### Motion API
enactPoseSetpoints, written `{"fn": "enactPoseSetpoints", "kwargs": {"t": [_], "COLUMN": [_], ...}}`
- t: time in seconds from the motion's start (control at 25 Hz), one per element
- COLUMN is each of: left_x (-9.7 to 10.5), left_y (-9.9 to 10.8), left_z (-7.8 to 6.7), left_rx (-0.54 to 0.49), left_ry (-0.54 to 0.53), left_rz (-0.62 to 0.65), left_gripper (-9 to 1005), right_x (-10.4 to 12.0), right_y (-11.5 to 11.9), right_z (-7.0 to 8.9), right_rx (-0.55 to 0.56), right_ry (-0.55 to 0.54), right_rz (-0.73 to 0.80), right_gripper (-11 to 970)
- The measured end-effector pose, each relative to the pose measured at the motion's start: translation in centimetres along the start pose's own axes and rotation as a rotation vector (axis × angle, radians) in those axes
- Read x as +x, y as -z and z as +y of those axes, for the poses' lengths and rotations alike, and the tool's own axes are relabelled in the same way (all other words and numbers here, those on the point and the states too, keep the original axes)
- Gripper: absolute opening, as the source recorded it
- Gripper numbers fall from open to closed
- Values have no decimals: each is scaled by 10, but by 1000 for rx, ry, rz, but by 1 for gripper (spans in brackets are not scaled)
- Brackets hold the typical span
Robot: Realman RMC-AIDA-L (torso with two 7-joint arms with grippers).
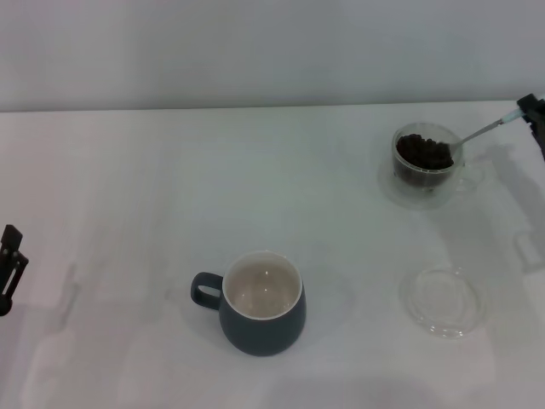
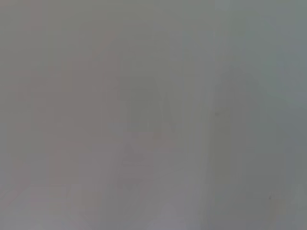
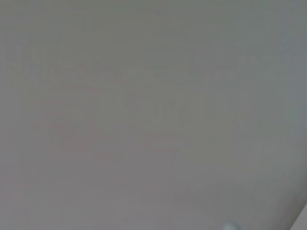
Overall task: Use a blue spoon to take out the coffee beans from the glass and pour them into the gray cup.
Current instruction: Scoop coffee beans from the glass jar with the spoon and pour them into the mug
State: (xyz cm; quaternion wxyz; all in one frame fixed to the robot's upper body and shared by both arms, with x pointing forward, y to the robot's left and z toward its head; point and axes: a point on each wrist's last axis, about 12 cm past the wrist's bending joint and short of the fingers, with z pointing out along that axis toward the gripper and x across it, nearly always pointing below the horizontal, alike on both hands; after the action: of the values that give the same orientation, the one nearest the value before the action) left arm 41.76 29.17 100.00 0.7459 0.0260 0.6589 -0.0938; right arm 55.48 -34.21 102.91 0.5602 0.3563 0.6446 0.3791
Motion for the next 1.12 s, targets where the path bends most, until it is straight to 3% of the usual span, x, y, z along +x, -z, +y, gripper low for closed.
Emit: {"fn": "enactPoseSetpoints", "kwargs": {"t": [0.52,1.12], "left_x": [0,0], "left_y": [0,-2], "left_z": [1,0], "left_rx": [-2,9], "left_ry": [-3,-3], "left_rz": [1,-2], "left_gripper": [801,801], "right_x": [2,37], "right_y": [-3,19], "right_z": [5,22], "right_rx": [-25,-222], "right_ry": [-118,-162], "right_rz": [21,283], "right_gripper": [153,154]}}
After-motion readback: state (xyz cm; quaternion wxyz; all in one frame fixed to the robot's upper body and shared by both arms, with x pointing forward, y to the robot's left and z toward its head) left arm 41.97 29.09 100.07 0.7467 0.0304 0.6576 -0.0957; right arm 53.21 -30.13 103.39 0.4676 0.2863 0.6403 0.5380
